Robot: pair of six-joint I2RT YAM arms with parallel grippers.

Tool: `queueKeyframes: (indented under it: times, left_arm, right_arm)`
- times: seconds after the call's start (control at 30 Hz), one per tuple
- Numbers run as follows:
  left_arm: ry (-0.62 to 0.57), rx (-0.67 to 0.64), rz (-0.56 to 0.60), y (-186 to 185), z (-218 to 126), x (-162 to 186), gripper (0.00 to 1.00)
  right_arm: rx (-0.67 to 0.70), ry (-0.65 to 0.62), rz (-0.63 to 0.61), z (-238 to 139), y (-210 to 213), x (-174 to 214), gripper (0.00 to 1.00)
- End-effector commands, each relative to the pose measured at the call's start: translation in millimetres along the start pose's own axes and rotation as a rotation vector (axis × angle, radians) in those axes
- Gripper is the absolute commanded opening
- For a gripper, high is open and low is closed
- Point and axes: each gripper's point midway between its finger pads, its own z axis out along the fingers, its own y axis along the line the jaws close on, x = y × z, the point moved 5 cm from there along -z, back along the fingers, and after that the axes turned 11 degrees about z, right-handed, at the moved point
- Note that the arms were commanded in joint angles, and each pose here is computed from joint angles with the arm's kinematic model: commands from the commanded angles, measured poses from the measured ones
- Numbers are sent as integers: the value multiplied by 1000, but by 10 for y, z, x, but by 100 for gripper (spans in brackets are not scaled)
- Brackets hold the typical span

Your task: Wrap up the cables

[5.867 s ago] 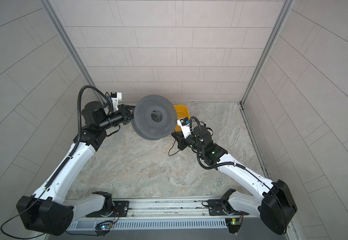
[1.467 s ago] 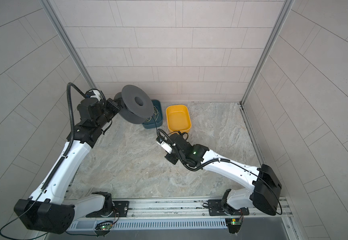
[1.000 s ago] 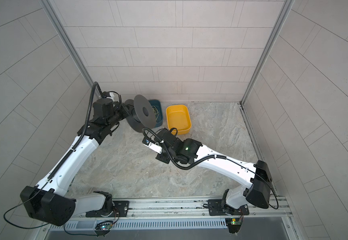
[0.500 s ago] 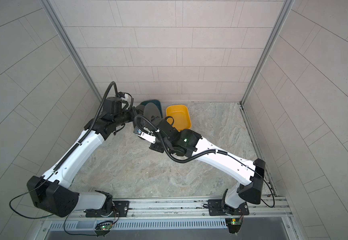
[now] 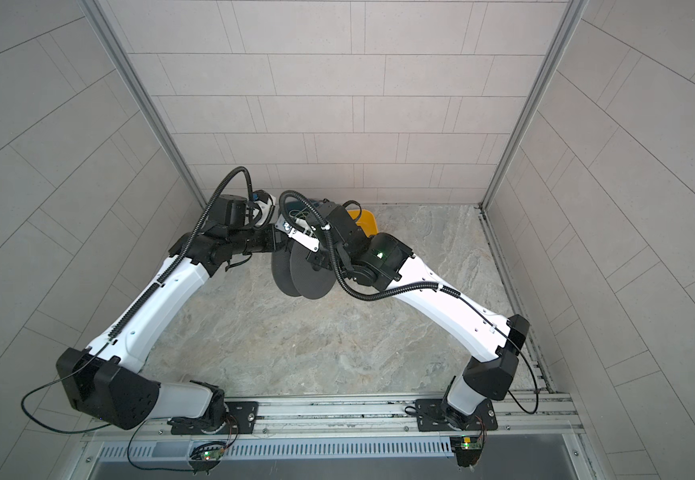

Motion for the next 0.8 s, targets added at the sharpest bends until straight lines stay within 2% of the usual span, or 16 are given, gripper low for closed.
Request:
queueKeyframes:
  times: [0.0,0.37,0.6,0.77]
  left_arm:
    - [-31,129,77,-241,-125,-140,0]
    - [35,266,168,-437,-256,-32,0]
    - [47,328,171,-515,-305,-24,0]
    - [-3,366,130,-497,-408,-121,0]
  right_arm:
    - [15,25,-12,88,-113,8,0]
    - [-46,115,70,421,-473,201,0]
    - [-182,117,195,581,-549,421,0]
    - [-259,113,277,692,-535,641,0]
